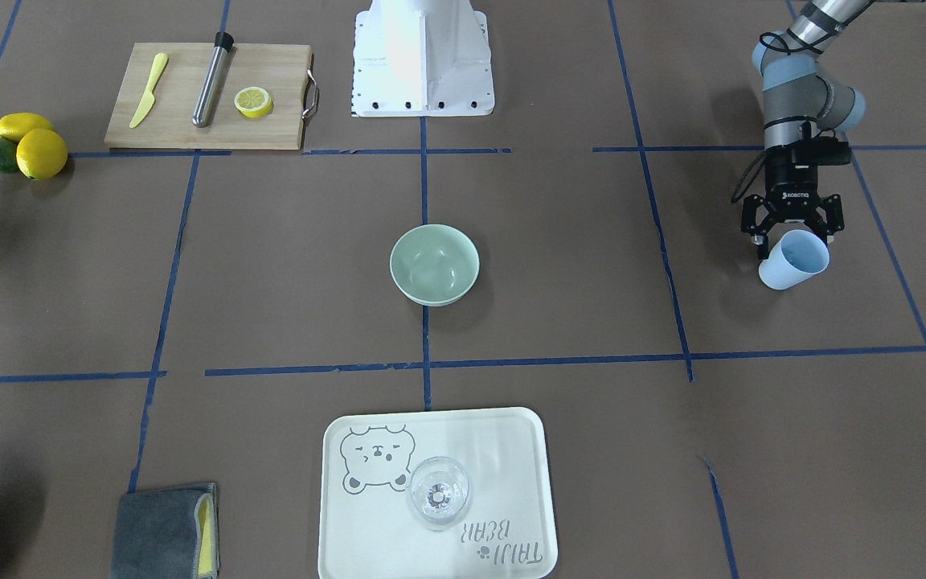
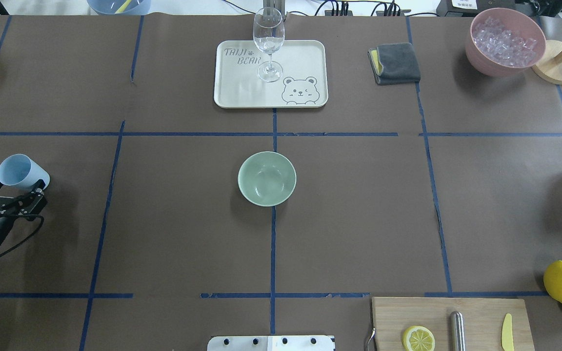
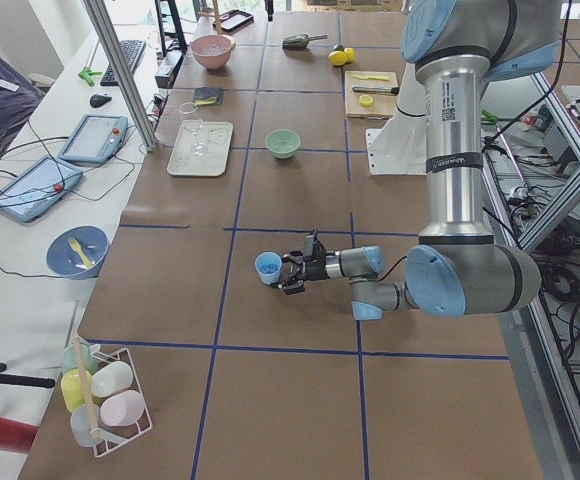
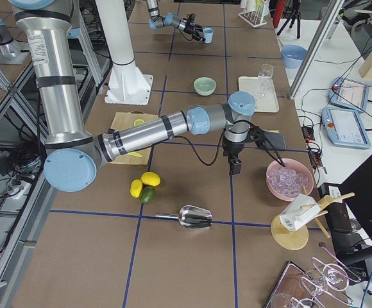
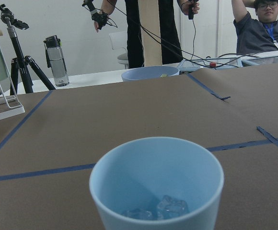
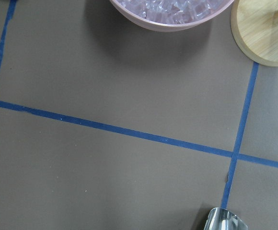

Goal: Pour ice into bowl

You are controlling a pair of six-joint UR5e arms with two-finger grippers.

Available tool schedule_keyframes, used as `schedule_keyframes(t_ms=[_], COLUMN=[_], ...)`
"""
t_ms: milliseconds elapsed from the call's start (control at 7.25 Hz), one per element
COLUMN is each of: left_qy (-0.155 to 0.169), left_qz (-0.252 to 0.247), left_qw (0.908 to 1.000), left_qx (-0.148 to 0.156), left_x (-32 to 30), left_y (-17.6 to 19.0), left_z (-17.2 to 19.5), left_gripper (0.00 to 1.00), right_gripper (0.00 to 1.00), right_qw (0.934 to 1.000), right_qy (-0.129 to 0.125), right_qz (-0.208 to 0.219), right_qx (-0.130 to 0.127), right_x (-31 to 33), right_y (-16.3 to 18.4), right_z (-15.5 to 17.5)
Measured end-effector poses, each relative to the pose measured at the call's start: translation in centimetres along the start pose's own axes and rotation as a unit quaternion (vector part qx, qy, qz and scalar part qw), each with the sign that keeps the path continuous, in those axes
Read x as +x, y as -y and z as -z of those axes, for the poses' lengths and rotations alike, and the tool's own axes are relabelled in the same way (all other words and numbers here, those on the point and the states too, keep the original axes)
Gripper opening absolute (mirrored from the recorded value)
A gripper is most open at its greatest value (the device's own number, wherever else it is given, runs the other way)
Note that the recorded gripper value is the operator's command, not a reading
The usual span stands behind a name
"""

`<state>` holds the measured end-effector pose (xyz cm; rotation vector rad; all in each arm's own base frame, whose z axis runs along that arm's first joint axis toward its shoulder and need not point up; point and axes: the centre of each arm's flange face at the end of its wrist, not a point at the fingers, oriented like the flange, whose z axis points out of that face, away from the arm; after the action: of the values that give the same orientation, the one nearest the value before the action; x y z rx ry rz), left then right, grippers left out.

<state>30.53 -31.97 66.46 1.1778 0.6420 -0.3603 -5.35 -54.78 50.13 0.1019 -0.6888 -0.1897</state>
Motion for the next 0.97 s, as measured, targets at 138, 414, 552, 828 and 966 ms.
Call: schedule_keyframes(t_ms=[138,414,552,828,966], left_qy=[0.005,0.010,0.009,0.008,0.012], left_qz=[0.001,0.001,0.003,0.005,0.006], left_qw=[1.0000,0.9999,0.9999,0.9999,0.9998], left_qx=[0.003,0.007,0.008,0.009,0.012], left_x=[-0.4,-0.3,0.5,1.8,1.7], left_y=[0.3,0.5,0.1,-0.5,-0.3], left_z=[-0.3,-0.8,-1.4,-2.4,-2.7], left_gripper=[1.00,1.00,1.00,1.00,1.00], right_gripper=[1.00,1.00,1.00,1.00,1.00], right_qw=[1.0000,1.0000,1.0000,1.0000,1.0000], right_qy=[0.000,0.000,-0.001,-0.002,-0.002], right_qz=[0.000,0.000,-0.001,-0.004,-0.004], right_qx=[0.000,0.002,0.003,0.006,0.007], right_x=[0.0,0.1,0.3,0.5,0.6], right_y=[0.0,0.0,0.0,0.0,0.0], right_z=[0.0,0.2,0.3,0.6,0.7])
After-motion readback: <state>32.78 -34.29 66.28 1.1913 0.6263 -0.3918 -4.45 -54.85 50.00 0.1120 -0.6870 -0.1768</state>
